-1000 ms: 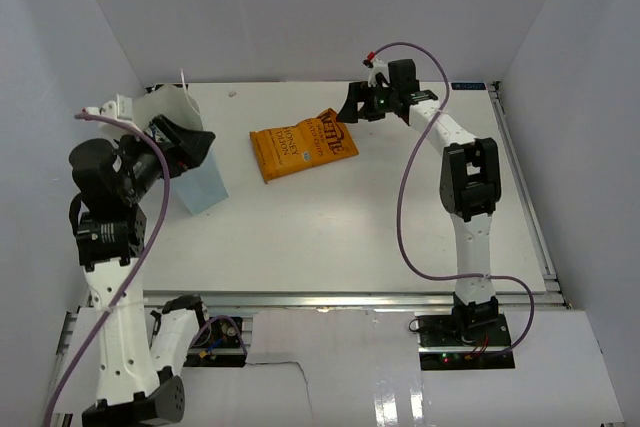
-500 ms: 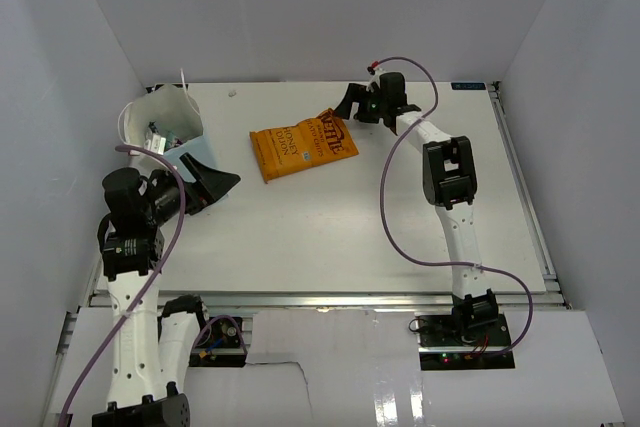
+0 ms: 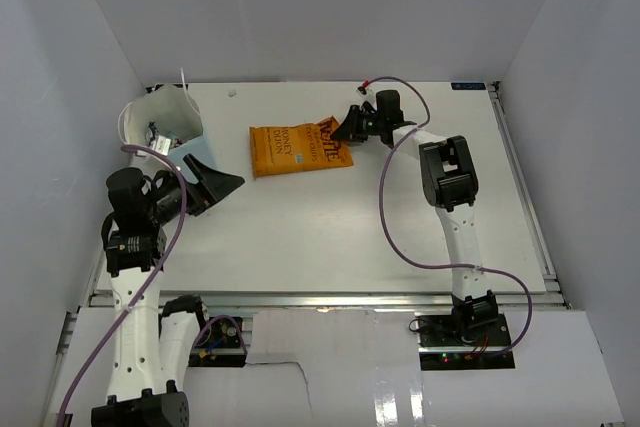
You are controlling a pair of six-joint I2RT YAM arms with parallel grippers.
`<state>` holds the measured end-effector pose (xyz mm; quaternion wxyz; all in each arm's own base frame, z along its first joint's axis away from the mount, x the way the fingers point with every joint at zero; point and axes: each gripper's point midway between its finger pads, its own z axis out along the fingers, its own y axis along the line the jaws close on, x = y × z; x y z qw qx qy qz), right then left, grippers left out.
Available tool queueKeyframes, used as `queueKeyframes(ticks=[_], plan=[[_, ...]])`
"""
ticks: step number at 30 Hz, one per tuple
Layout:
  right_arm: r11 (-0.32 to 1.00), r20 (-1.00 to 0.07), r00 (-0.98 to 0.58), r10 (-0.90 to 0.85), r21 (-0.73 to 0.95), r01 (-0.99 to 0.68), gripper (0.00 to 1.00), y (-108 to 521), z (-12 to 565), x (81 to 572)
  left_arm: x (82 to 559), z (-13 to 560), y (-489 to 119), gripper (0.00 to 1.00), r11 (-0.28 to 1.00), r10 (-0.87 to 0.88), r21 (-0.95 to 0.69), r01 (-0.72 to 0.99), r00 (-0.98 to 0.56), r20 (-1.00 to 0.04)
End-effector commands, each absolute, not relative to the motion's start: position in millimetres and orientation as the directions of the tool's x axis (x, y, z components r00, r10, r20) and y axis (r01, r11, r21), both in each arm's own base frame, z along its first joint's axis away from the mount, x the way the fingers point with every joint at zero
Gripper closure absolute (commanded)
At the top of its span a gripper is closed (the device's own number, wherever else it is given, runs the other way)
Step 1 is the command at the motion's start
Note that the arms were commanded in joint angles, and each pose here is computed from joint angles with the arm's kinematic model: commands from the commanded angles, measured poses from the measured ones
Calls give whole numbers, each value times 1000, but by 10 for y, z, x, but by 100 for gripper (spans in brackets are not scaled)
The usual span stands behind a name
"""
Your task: Place the snacks into the paper bag
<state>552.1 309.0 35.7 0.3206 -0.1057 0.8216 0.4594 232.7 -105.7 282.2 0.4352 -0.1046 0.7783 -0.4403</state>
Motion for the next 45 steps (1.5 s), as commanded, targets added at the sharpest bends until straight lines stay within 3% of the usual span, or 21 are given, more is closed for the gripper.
queueKeyframes(ticks=[1,5,9,13,15,18,23,29,35,39,45], plan=[[513,-637,-767,76,684,-518,92,3002,631,5352,2263,2862,-1148,2,554,-540,-793,252,-616,-573],[412,-730,-683,39,634,-654,92,2836,1311,5191,2262,2876,-1279,2,531,-531,-810,248,-648,-546],[271,-770,-637,-16,610,-744,92,2628,1862,4726,2308,2749,-1741,2,537,-467,-810,238,-715,-520],[253,-790,-612,-42,584,-771,92,2448,2350,4147,2384,2671,-2248,2,574,-386,-773,270,-743,-546],[264,-752,-658,-42,627,-733,92,2368,2259,3853,2360,2580,-2565,2,586,-307,-746,316,-766,-566],[249,-747,-664,-34,637,-729,92,2302,2373,3418,2354,2539,-2967,2,631,-193,-645,432,-717,-670],[241,-763,-646,2,627,-740,92,2233,2681,2970,2272,2567,-3492,2,658,-22,-395,642,-508,-861],[207,-683,-726,78,723,-659,92,2227,2812,2707,2125,2599,-3872,2,665,-4,-237,708,-314,-949],[202,-595,-788,158,801,-564,92,2229,2878,2677,1979,2469,-4055,2,751,56,-94,653,-206,-977],[184,-514,-834,200,856,-483,92,2238,2979,2684,2131,2333,-3948,2,865,102,-7,502,-188,-977],[167,-484,-850,206,874,-457,92,2252,3130,2629,2352,2190,-3772,2,959,158,104,263,-196,-968]])
